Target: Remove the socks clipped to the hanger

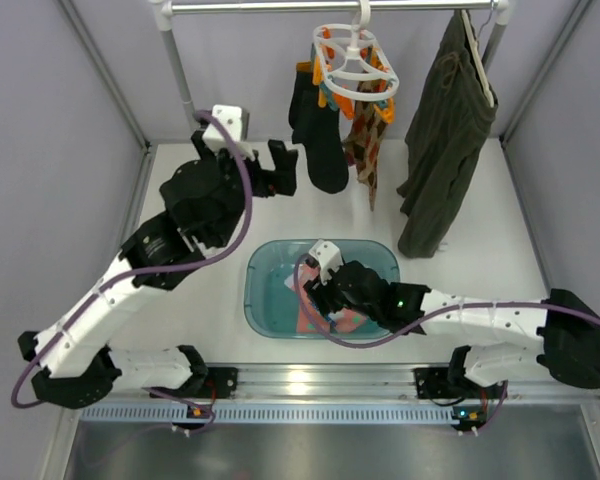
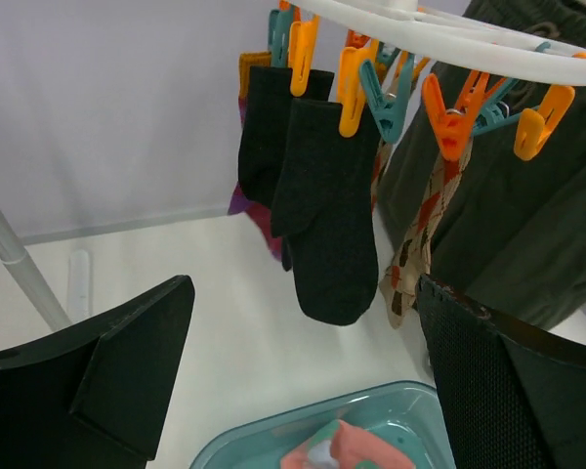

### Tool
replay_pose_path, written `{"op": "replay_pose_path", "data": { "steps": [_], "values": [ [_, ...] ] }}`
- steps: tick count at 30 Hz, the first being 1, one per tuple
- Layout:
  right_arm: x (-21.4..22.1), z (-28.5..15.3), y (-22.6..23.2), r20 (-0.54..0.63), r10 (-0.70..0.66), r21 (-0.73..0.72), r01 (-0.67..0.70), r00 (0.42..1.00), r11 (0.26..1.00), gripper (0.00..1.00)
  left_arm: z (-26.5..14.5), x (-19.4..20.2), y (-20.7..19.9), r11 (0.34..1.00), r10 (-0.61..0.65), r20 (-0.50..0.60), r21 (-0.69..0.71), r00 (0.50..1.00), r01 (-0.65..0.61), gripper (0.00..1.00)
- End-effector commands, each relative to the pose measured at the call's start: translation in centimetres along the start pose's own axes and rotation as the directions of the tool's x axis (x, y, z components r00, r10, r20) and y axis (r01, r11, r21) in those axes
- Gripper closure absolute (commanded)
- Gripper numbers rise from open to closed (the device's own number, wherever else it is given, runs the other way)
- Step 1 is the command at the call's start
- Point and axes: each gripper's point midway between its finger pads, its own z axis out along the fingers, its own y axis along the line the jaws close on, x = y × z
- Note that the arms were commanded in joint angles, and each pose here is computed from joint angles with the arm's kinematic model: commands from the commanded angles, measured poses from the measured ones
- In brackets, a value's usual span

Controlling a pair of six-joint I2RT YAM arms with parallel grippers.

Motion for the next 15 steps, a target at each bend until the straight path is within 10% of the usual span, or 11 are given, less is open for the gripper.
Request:
{"op": "replay_pose_path", "data": {
  "steps": [1,7,15],
  "values": [
    [-2.0,0.9,-0.1,0.043,0.133,0.013,-0.134,0.990,0.991,0.38,-2.7,0.7,0.4,0.992,-0.101,0.003,0.072,0.995,0.101,0.01],
    [-5.8,-3.1,-3.1,0.109,0.162,0.087,-0.172,0.981,0.981,0.01,-6.0,3.4,2.8,0.987,-0.141,-0.011,0.077,0.990,0.142,0.01],
    [-10.5,-11.8,-7.0,0.315,0.188,0.082,-0.224,0.930,0.971,0.01,-6.6,8.2,1.4,0.974,-0.099,-0.064,0.198,0.993,0.110,0.01]
  ]
}}
